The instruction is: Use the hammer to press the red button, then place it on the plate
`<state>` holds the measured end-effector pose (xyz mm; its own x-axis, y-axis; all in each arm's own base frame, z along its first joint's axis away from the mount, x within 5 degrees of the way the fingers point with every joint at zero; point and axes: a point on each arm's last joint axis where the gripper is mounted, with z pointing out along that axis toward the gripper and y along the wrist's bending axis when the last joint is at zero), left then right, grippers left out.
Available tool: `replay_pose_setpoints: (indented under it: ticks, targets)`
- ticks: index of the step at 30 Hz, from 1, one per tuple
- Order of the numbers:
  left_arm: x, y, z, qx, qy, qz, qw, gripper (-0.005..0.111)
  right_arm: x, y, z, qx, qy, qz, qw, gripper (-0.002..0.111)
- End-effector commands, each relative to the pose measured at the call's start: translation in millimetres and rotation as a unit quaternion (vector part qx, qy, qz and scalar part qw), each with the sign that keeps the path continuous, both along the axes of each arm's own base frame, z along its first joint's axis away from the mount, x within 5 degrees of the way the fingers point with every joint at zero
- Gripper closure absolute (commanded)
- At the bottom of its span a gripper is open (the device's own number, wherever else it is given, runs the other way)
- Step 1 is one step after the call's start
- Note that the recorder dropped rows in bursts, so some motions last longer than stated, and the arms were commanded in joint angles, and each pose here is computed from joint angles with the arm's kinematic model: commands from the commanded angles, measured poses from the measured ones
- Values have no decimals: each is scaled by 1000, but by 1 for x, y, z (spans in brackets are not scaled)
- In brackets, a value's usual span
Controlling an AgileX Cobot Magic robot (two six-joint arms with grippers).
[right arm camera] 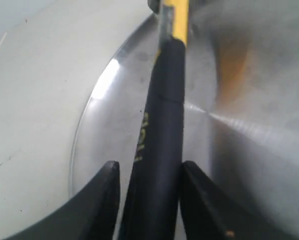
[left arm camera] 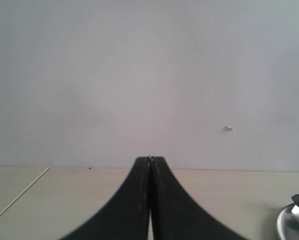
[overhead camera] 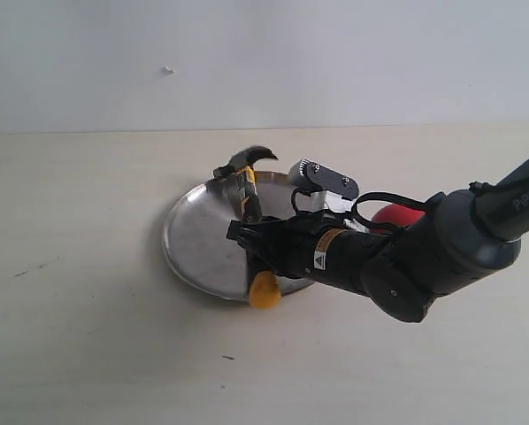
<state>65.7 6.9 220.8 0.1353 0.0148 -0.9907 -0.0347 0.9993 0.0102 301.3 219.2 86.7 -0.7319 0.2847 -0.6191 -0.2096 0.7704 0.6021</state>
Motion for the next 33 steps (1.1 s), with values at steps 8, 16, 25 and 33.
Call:
replay_pose_setpoints:
  ticks: [8,16,25,33]
  targets:
    - [0,0,1,-1,-3,2,1000,107,3,1,8,4,-10,-6,1000,62]
    - [0,0,1,-1,-3,2,1000,107,1,-7,40,-41,-19,-13,999,62]
    - [0,0,1,-1,-3,2,1000,107,-18,-20,115,-115,-91,46,988,108]
    - [0,0,1,-1,-3,2,1000,107,-83,-61,141,-104,-177,75,976,108]
